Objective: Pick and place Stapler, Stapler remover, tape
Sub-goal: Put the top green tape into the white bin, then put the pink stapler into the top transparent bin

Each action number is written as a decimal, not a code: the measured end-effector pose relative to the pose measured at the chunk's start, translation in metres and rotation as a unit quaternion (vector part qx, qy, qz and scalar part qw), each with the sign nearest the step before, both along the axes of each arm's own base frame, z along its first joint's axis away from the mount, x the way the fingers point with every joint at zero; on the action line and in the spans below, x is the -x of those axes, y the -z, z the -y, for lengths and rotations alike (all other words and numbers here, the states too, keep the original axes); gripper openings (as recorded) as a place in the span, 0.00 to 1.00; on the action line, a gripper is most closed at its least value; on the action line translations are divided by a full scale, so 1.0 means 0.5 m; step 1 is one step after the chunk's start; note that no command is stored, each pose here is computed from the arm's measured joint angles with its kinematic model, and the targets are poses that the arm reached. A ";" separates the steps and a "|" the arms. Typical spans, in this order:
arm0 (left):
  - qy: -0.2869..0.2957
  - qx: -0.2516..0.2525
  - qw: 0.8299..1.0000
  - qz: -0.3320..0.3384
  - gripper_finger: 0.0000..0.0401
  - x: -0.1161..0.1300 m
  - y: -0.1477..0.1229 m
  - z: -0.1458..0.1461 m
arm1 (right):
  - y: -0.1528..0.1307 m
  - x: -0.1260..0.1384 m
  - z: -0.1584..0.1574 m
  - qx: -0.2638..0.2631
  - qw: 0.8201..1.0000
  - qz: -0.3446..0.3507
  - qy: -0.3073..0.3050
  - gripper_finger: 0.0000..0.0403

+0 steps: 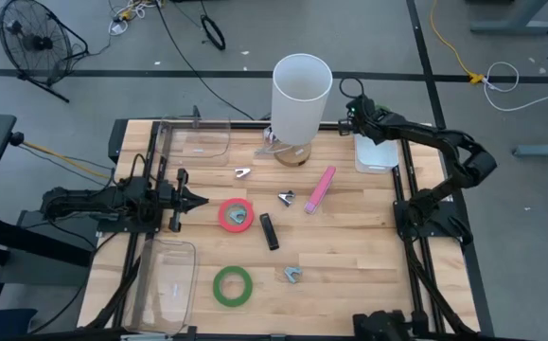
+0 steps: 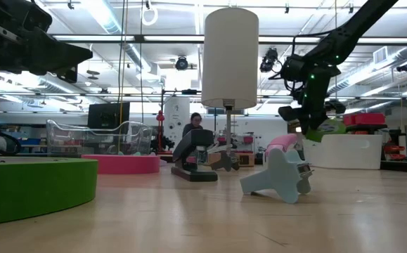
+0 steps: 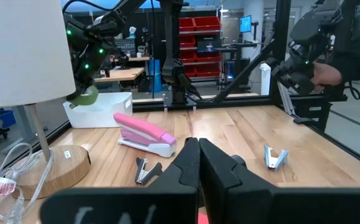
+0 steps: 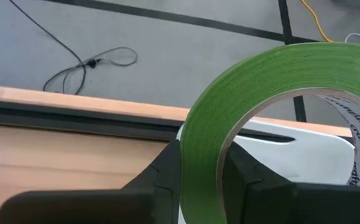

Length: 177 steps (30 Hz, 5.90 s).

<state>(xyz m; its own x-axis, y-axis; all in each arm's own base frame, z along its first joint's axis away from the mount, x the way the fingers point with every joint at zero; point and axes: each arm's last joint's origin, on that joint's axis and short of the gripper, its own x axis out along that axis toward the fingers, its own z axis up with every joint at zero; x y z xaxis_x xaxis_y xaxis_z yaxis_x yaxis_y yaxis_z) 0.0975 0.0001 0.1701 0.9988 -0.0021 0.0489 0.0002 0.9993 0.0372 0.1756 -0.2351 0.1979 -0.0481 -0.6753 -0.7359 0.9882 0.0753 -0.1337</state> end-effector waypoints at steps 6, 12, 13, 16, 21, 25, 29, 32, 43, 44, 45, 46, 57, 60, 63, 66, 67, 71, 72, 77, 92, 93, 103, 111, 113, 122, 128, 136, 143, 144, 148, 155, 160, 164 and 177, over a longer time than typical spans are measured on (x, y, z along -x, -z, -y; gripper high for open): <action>0.000 0.000 1.000 0.000 0.01 0.000 0.000 0.000 | -0.001 -0.001 0.001 0.001 1.000 0.003 -0.003 0.20; 0.000 0.000 1.000 0.000 0.01 0.000 0.000 0.000 | -0.001 -0.001 0.001 0.004 1.000 0.000 0.001 0.34; 0.000 0.000 1.000 0.000 0.01 0.000 0.000 0.000 | -0.001 0.000 0.001 0.003 1.000 0.000 0.001 0.37; 0.000 0.000 1.000 0.000 0.01 0.000 0.000 0.000 | 0.000 0.000 0.000 0.001 1.000 -0.004 0.002 0.43; 0.000 0.000 1.000 0.000 0.01 0.000 0.000 0.000 | 0.002 0.003 -0.002 -0.005 1.000 -0.012 0.003 0.50; 0.000 0.000 1.000 0.000 0.01 0.000 0.000 0.000 | 0.006 0.008 -0.007 -0.015 0.999 -0.027 0.014 0.54; 0.000 0.000 1.000 0.000 0.01 0.000 0.000 0.000 | 0.010 0.013 -0.013 -0.029 0.999 -0.020 0.039 0.57; 0.000 0.000 1.000 0.000 0.01 0.000 0.000 0.000 | 0.010 0.013 -0.015 -0.033 0.998 -0.008 0.051 0.57; 0.000 0.000 1.000 0.000 0.01 0.000 0.000 0.000 | -0.037 0.022 -0.030 -0.015 0.998 0.046 0.040 0.57; 0.000 0.000 1.000 0.000 0.01 0.000 0.000 0.000 | -0.045 0.024 -0.033 -0.009 0.998 0.052 0.039 0.57; 0.000 0.000 1.000 0.000 0.01 0.000 0.000 0.000 | -0.054 0.027 -0.037 -0.004 0.998 0.060 0.037 0.57; 0.000 0.000 1.000 0.000 0.01 0.000 0.000 0.000 | -0.063 0.029 -0.041 -0.001 0.997 0.070 0.033 0.57; 0.000 0.000 1.000 0.000 0.01 0.000 0.000 0.000 | -0.147 0.042 -0.103 0.001 0.981 0.144 -0.129 0.57; 0.000 0.000 1.000 0.000 0.01 0.000 0.000 0.000 | -0.161 0.043 -0.127 -0.002 0.975 0.144 -0.167 0.57; 0.000 0.000 1.000 0.000 0.01 0.000 0.000 0.000 | -0.173 0.043 -0.152 -0.001 0.971 0.143 -0.192 0.57; 0.000 0.000 1.000 0.000 0.01 0.000 0.000 0.000 | -0.183 0.039 -0.176 -0.004 0.961 0.150 -0.234 0.57; 0.000 0.000 1.000 0.000 0.01 0.000 0.000 0.000 | -0.185 0.036 -0.183 -0.008 0.956 0.154 -0.248 0.57; 0.000 0.000 1.000 0.000 0.01 0.000 0.000 0.000 | -0.185 0.024 -0.207 -0.028 0.940 0.154 -0.304 0.57; 0.000 0.000 1.000 0.000 0.01 0.000 0.000 0.000 | -0.184 0.021 -0.213 -0.034 0.935 0.150 -0.318 0.57; 0.000 0.000 1.000 0.000 0.01 0.000 0.000 0.000 | -0.180 0.005 -0.241 -0.054 0.910 0.137 -0.387 0.57; 0.000 0.000 1.000 0.000 0.01 0.000 0.000 0.000 | -0.186 -0.045 -0.339 -0.103 0.784 0.177 -0.586 0.57; 0.000 0.000 1.000 0.000 0.01 0.000 0.000 0.000 | -0.187 -0.049 -0.347 -0.102 0.771 0.179 -0.603 0.57; 0.000 0.000 1.000 0.000 0.01 0.000 0.000 0.000 | -0.200 -0.073 -0.412 -0.008 0.622 0.142 -0.770 0.57; 0.000 0.000 1.000 0.000 0.01 0.000 0.000 0.000 | -0.200 -0.080 -0.436 0.074 0.593 0.063 -0.799 0.57; 0.000 0.000 1.000 0.000 0.01 0.000 0.000 0.000 | -0.202 -0.082 -0.438 0.092 0.605 0.048 -0.789 0.57; 0.000 0.000 1.000 0.000 0.01 0.000 0.000 0.000 | -0.193 -0.080 -0.448 0.109 0.657 -0.026 -0.745 0.62; 0.000 0.000 1.000 0.000 0.01 0.000 0.000 0.000 | -0.193 -0.091 -0.451 0.107 0.656 -0.062 -0.744 0.68; 0.000 0.000 1.000 0.000 0.01 0.000 0.000 0.000 | -0.219 -0.124 -0.452 0.057 0.614 -0.127 -0.777 0.68; 0.000 0.000 1.000 0.000 0.01 0.000 0.000 0.000 | -0.198 -0.184 -0.449 0.092 0.566 -0.241 -0.783 0.66; 0.000 0.000 1.000 0.000 0.01 0.000 0.000 0.000 | -0.194 -0.194 -0.447 0.107 0.563 -0.262 -0.777 0.66; 0.000 0.000 1.000 0.000 0.01 0.000 0.000 0.000 | -0.178 -0.231 -0.440 0.165 0.560 -0.345 -0.735 0.66; 0.000 0.000 1.000 0.000 0.01 0.000 0.000 0.000 | -0.153 -0.263 -0.443 0.182 0.550 -0.374 -0.724 0.66; 0.000 0.000 1.000 0.000 0.01 0.000 0.000 0.000 | -0.152 -0.265 -0.454 0.184 0.510 -0.376 -0.752 0.64; 0.000 0.000 1.000 0.000 0.01 0.000 0.000 0.000 | -0.182 -0.264 -0.454 0.174 0.510 -0.374 -0.755 0.62; 0.000 0.000 1.000 0.000 0.01 0.000 0.000 0.000 | -0.238 -0.248 -0.448 0.039 0.554 -0.193 -0.809 0.61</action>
